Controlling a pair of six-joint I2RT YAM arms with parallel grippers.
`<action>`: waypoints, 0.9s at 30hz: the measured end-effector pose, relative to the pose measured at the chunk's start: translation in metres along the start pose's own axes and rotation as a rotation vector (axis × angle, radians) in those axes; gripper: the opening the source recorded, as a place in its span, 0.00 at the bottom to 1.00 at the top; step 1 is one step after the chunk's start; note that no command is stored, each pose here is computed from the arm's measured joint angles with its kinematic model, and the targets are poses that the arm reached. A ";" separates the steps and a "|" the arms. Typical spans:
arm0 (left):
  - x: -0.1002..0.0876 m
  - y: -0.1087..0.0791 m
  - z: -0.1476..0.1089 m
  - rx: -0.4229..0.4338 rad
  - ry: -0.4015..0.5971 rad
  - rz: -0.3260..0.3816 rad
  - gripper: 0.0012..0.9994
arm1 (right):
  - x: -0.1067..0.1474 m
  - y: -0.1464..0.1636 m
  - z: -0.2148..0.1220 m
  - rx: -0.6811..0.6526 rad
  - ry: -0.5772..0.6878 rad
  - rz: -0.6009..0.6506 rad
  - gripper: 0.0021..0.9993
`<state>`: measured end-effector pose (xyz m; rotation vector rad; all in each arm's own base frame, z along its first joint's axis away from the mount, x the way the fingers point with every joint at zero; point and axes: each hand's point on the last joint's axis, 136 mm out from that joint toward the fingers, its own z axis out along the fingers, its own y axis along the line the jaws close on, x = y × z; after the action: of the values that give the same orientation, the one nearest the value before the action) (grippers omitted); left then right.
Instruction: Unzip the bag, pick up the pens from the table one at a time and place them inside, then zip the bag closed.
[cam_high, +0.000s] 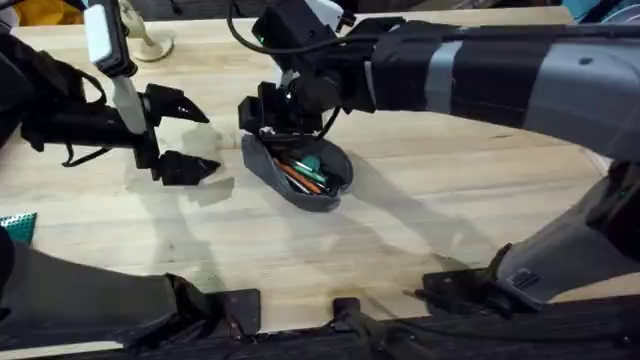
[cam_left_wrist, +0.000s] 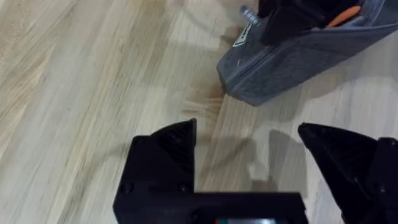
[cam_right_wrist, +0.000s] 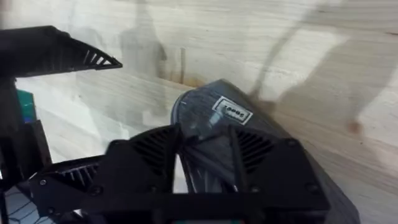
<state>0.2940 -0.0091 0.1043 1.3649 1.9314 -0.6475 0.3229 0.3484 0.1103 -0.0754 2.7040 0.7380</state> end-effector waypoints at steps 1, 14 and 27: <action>0.000 0.000 0.000 0.000 0.000 0.000 0.99 | 0.000 0.000 0.000 -0.002 0.002 0.000 0.40; 0.000 0.000 0.000 0.000 0.000 0.000 0.99 | -0.003 0.000 -0.001 -0.023 0.009 0.001 0.03; 0.000 0.000 0.000 0.000 0.000 -0.001 0.99 | -0.018 0.011 -0.040 -0.070 -0.053 -0.171 0.03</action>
<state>0.2939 -0.0092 0.1043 1.3645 1.9319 -0.6480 0.3261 0.3375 0.1536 -0.2958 2.5820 0.7707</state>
